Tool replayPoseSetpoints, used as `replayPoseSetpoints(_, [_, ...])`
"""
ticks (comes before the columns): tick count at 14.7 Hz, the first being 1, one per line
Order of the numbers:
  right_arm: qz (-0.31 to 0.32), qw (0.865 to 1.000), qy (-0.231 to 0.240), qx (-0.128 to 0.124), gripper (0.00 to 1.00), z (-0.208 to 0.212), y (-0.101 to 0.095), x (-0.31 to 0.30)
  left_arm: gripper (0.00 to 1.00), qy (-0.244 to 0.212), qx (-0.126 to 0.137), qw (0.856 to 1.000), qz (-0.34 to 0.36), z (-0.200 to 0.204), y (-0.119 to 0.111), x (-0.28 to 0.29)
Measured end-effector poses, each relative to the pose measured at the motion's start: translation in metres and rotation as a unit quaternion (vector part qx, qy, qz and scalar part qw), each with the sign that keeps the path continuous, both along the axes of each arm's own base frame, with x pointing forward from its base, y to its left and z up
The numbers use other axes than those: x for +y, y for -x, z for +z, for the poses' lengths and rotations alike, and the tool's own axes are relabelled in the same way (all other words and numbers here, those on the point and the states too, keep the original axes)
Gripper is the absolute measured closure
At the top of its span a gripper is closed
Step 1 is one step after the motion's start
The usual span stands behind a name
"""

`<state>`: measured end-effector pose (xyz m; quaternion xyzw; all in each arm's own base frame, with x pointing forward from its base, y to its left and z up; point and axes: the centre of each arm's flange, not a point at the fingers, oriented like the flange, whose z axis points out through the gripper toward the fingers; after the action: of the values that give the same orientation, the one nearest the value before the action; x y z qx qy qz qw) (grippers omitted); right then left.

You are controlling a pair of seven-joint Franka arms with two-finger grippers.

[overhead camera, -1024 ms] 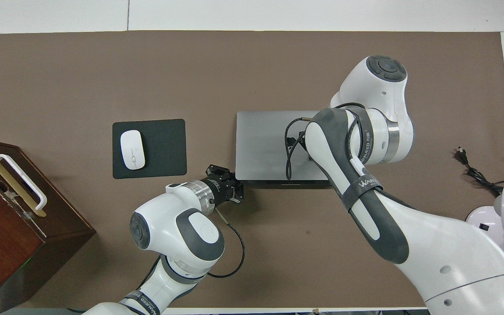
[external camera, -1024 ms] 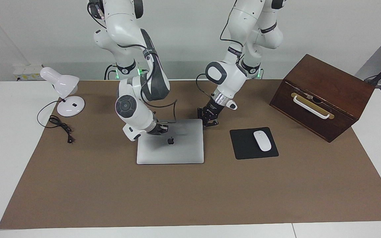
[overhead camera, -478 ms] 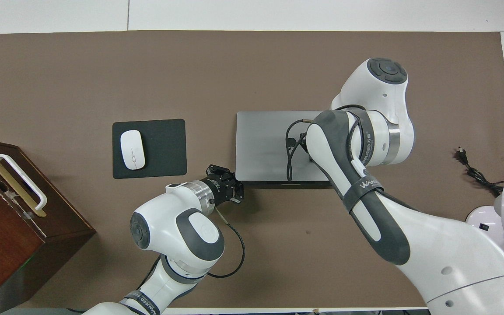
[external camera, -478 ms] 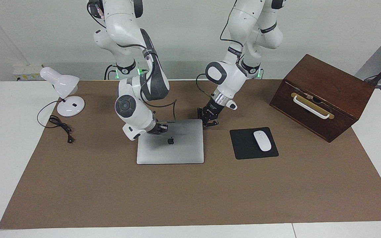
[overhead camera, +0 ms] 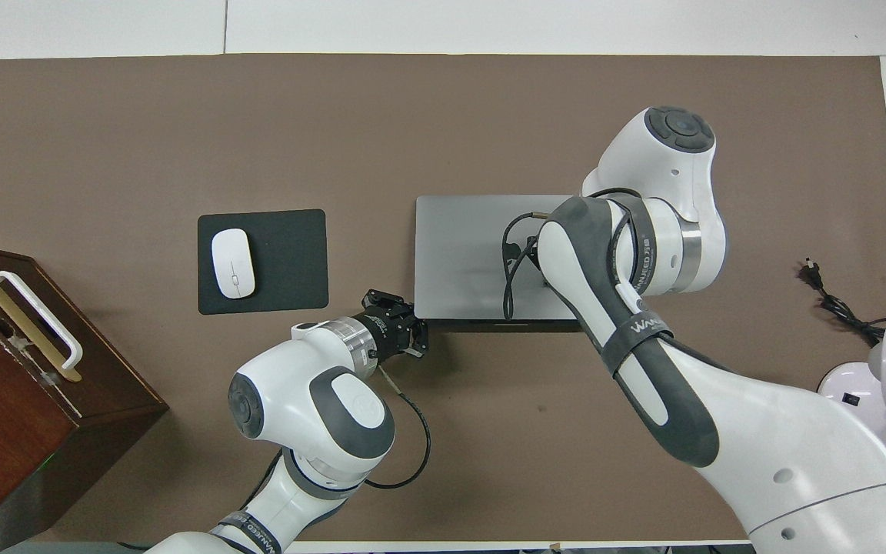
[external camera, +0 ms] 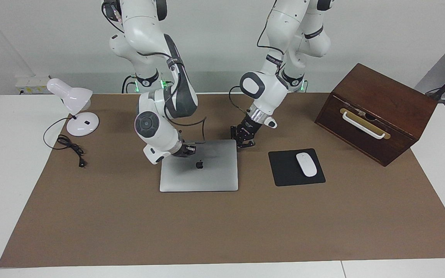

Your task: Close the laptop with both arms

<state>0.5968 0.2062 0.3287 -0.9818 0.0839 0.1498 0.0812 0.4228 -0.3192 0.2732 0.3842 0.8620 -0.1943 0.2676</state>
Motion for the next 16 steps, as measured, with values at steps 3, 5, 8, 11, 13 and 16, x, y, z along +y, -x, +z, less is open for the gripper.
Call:
replayPoseSetpoints(3, [-0.001, 1.000, -0.001, -0.002, 0.99, 0.0010, 0.0019, -0.0008, 0.99, 0.000, 0.000, 1.000, 0.000, 0.0000, 0.0000, 0.0000])
replayPoseSetpoints(5, [-0.001, 1.000, -0.001, -0.002, 0.99, 0.0004, 0.0026, -0.0011, 0.99, 0.000, 0.000, 1.000, 0.000, 0.0000, 0.0000, 0.0000])
replayPoseSetpoints(8, [-0.002, 1.000, -0.001, -0.002, 0.99, -0.0001, 0.0029, -0.0011, 0.99, 0.000, 0.000, 1.000, 0.000, 0.0000, 0.0000, 0.0000])
replayPoseSetpoints(11, [-0.002, 1.000, -0.002, -0.003, 0.99, 0.0013, 0.0029, -0.0011, 0.99, 0.000, 0.000, 1.000, 0.000, 0.0000, 0.0000, 0.0000])
replayPoseSetpoints(13, [-0.001, 1.000, -0.003, -0.004, 0.99, 0.0030, 0.0033, -0.0006, 0.99, 0.000, 0.000, 1.000, 0.000, 0.0000, 0.0000, 0.0000])
replayPoseSetpoints(16, [0.000, 1.000, -0.004, -0.005, 0.99, 0.0061, 0.0039, 0.0000, 0.99, 0.000, 0.000, 1.000, 0.000, 0.0000, 0.0000, 0.0000])
